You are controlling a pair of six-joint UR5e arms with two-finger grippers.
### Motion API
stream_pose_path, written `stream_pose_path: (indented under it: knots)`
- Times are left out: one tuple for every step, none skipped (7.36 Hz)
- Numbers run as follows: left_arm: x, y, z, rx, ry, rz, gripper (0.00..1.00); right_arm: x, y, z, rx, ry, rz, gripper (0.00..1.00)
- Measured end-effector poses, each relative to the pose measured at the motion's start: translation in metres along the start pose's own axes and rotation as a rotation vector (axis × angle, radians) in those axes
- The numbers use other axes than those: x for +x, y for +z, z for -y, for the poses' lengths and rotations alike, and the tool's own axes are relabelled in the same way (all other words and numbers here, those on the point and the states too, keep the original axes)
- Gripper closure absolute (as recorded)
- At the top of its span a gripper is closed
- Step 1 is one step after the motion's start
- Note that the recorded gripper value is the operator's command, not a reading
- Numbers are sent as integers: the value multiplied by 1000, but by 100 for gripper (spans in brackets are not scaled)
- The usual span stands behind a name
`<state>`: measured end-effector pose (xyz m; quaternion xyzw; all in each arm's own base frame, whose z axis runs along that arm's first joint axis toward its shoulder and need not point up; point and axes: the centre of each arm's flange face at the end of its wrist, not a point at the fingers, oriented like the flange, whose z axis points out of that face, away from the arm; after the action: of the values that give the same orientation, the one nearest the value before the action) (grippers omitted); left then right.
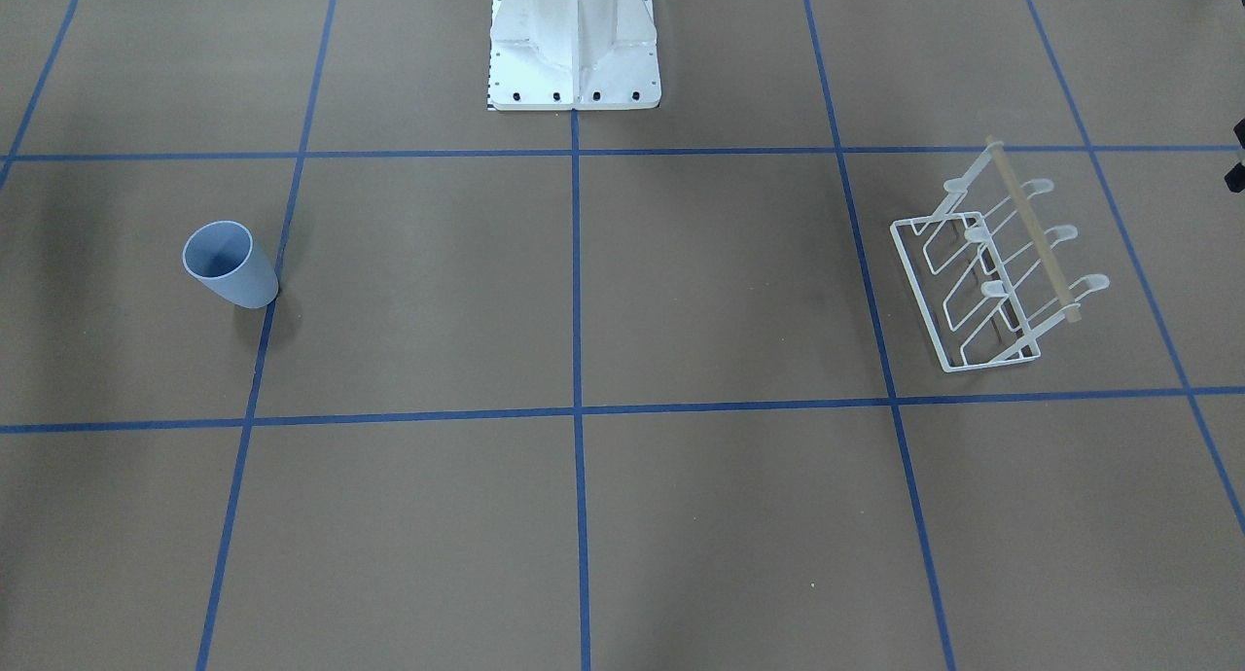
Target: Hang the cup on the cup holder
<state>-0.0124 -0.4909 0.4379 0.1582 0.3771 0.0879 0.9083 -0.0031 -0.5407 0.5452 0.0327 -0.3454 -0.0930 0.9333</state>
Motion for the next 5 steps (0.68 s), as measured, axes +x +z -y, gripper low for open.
stream_pose_path:
  knots:
    - [-1,1,-1,0,1,-2,2,0,0,-3,-2,2,1,0]
    - [-3,3,-5,-3,-2,-8,2,-2,-2,-5,3,-2,1,0]
    - [-9,10,-11,-18,-15,-11,2,-4,-5,-5,9,-6,1,0]
    - [-17,18,-16,-35,-32,-11,1,-6,-7,-4,15,-8,1,0]
    - [-24,23,-22,-50,-48,-10,2,-8,-9,-5,22,-9,0,0]
